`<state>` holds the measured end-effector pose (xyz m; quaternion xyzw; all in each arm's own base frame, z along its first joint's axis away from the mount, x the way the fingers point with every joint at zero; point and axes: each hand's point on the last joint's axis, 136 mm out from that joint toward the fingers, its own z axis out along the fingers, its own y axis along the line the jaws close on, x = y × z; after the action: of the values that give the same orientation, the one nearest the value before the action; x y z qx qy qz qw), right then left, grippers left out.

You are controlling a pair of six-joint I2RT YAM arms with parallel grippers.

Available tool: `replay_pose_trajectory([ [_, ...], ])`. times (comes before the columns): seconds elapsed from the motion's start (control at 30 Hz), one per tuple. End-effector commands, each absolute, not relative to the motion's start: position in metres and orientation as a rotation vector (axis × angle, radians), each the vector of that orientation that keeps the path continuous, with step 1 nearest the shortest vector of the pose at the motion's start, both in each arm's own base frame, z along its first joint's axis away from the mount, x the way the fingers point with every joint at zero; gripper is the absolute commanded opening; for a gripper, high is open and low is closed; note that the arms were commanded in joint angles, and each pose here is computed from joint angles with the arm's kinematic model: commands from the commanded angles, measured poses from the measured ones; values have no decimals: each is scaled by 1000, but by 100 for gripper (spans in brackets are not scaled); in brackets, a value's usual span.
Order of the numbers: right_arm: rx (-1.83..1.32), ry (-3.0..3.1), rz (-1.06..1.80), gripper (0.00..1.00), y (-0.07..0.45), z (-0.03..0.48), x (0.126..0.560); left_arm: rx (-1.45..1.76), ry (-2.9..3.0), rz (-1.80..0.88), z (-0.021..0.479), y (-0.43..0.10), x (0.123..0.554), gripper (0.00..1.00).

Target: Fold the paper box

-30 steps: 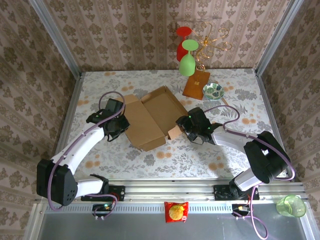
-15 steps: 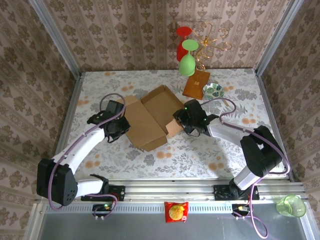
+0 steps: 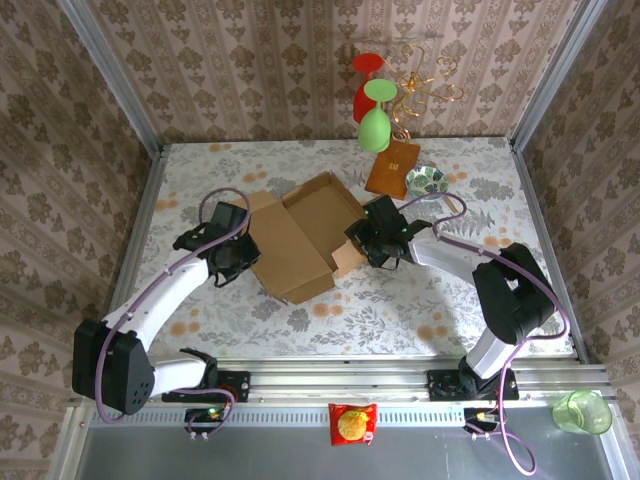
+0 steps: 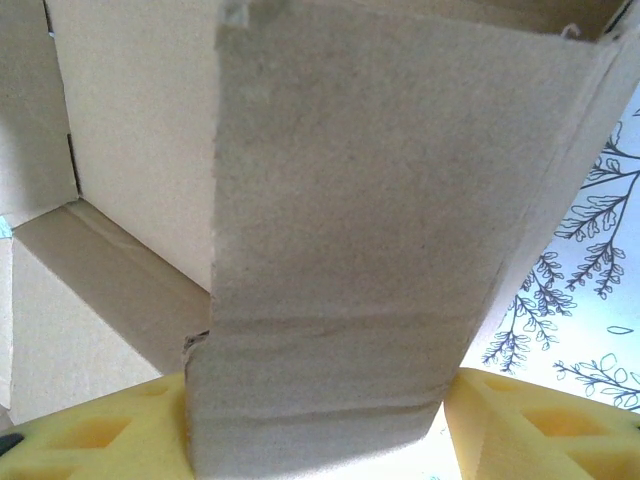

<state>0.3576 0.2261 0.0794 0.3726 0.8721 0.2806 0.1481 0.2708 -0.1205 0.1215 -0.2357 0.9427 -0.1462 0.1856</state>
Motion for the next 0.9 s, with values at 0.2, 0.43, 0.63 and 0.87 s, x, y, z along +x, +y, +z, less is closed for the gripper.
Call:
replay_pose_trajectory([
  [0.2,1036,2386,929,69,216,98,378,-629,2733,-461,114,-128,254,0],
  [0.43,1041,2327,1020,70,216,109,386,-632,2737,-456,112,-127,254,0],
  [0.63,1062,2291,1045,73,208,119,385,-664,2739,-461,109,-126,253,0],
  [0.87,1100,2303,1039,64,194,101,373,-675,2743,-472,107,-126,254,0],
])
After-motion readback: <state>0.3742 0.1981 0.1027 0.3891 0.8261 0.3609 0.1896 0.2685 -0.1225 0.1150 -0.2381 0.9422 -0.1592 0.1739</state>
